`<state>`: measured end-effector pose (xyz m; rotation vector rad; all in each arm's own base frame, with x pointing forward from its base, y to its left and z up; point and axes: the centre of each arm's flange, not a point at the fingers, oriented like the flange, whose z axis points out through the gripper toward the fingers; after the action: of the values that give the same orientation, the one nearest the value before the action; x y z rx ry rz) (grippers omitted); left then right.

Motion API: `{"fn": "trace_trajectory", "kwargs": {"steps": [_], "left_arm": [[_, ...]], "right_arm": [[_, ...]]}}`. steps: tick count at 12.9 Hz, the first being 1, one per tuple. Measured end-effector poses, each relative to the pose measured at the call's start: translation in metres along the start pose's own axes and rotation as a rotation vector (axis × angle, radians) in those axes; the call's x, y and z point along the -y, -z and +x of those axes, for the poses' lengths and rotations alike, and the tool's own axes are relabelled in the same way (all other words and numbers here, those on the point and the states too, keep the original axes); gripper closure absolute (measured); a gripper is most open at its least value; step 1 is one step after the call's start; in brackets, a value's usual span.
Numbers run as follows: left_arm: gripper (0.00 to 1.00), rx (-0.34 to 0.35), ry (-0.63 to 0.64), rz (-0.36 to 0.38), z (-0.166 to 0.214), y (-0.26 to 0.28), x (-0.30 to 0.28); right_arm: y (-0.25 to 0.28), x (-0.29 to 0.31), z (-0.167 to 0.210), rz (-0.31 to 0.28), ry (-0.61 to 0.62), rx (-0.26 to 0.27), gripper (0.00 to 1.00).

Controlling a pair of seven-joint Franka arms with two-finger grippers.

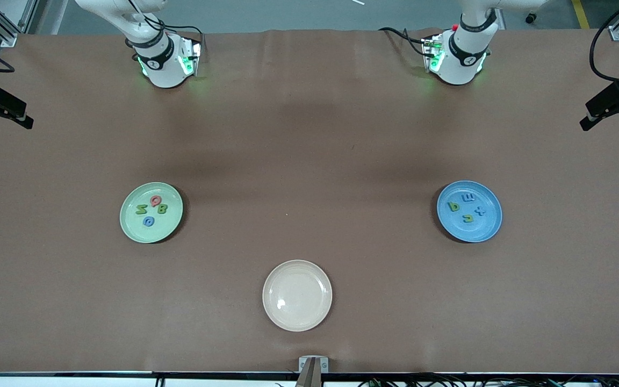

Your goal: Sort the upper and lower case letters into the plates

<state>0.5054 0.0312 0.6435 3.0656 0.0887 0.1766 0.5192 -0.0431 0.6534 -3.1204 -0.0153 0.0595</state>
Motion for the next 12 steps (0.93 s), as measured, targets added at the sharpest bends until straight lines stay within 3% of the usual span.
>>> {"fn": "trace_trajectory", "kwargs": {"steps": [12], "left_arm": [[0.0,0.005,-0.005,0.036,-0.001,-0.001,-0.011]], "right_arm": [[-0.001,0.001,-0.003,0.012,0.0,0.024,0.0]]}}
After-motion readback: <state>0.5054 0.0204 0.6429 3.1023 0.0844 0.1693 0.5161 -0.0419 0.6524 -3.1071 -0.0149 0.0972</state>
